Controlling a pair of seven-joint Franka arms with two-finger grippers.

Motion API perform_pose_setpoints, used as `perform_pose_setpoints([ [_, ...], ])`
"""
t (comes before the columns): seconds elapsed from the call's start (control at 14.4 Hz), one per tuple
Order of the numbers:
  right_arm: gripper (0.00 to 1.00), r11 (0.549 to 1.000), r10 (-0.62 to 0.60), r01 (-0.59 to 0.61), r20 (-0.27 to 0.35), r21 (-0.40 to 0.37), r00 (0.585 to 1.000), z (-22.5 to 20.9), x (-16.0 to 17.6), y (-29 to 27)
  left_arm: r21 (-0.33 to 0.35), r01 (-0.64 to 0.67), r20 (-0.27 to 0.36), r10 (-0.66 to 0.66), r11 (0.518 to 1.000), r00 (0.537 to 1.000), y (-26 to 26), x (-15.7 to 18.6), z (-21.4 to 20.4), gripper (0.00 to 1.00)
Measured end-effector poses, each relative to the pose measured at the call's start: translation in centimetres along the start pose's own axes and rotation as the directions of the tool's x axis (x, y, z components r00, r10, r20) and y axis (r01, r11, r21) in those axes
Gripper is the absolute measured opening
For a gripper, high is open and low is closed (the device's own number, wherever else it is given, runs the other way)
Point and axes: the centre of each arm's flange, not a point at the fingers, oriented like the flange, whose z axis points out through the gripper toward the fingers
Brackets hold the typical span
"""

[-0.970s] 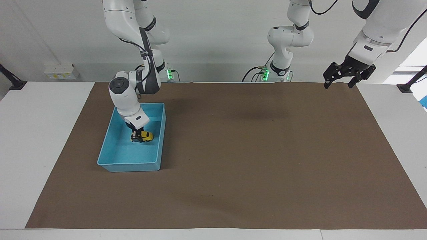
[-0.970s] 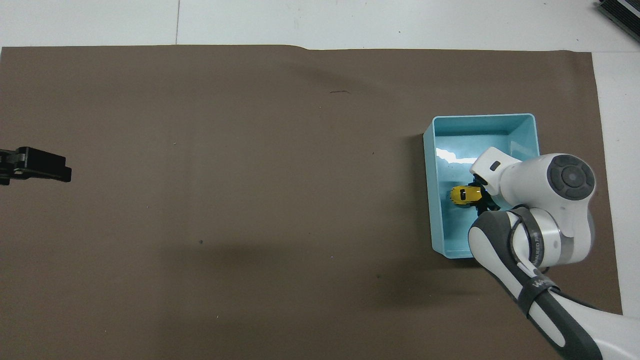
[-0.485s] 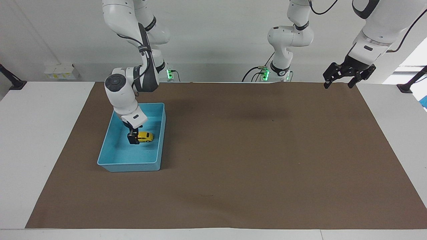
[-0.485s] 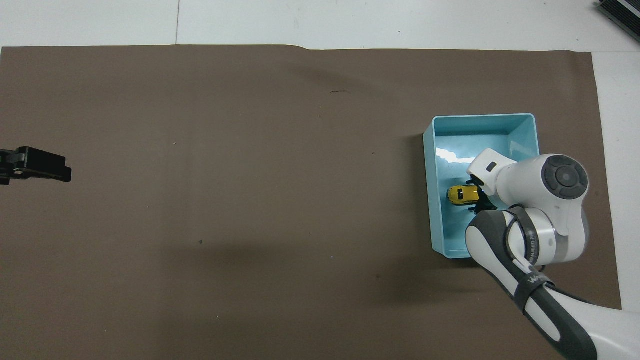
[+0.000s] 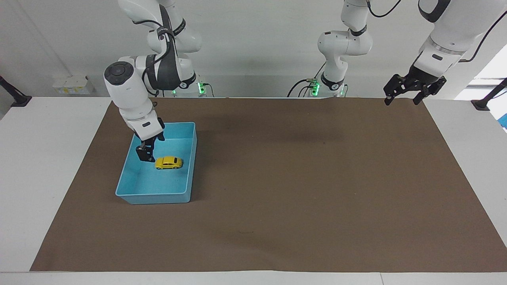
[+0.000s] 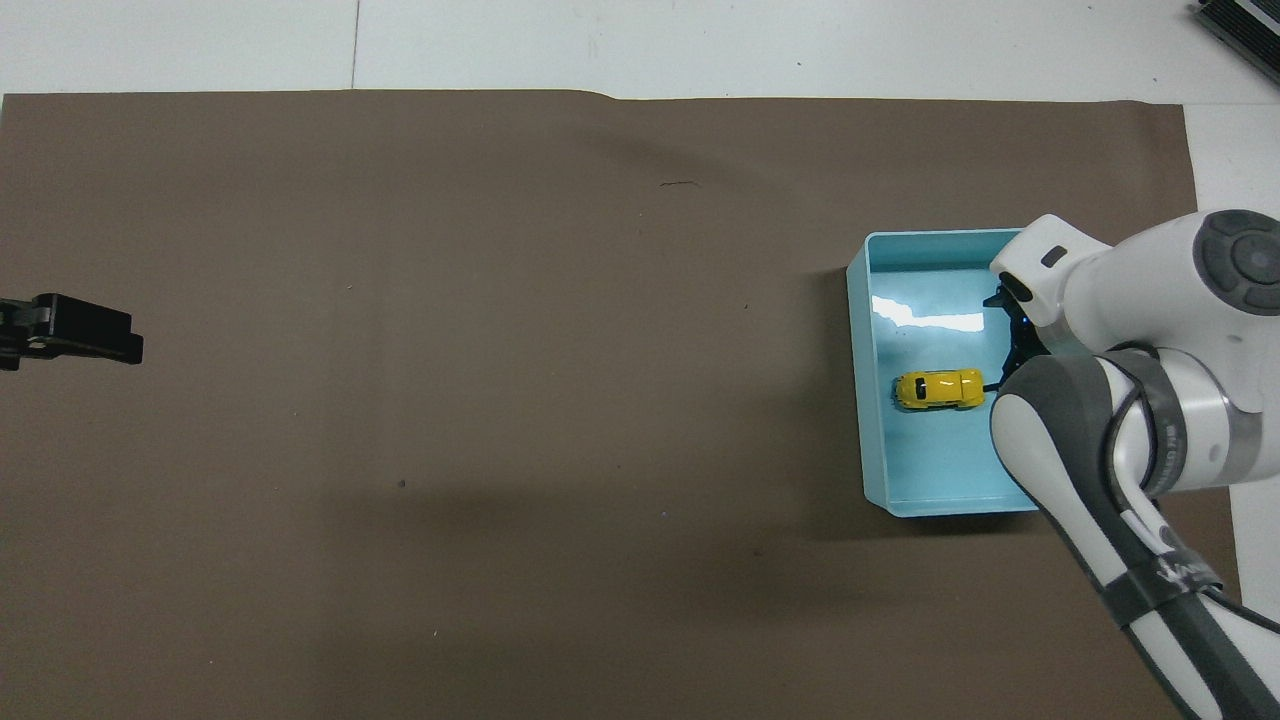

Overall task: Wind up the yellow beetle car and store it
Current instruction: 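Open the right gripper to release the car in the bin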

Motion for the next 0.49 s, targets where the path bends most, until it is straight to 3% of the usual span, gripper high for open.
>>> perform_pose_setpoints([
  [0.28,1.0,0.961,0.276,-0.276,-0.007,0.005,0.961,-5.3,-0.3,-1.3,0.0,0.0,0.0,0.0,1.0,1.0,0.0,0.0,0.0,1.0],
  [0.49,1.0,0.858,0.513,-0.513,-0.027,0.026,0.858,-8.8,-0.3,-3.4,0.0,0.0,0.0,0.0,1.0,1.0,0.0,0.0,0.0,1.0],
])
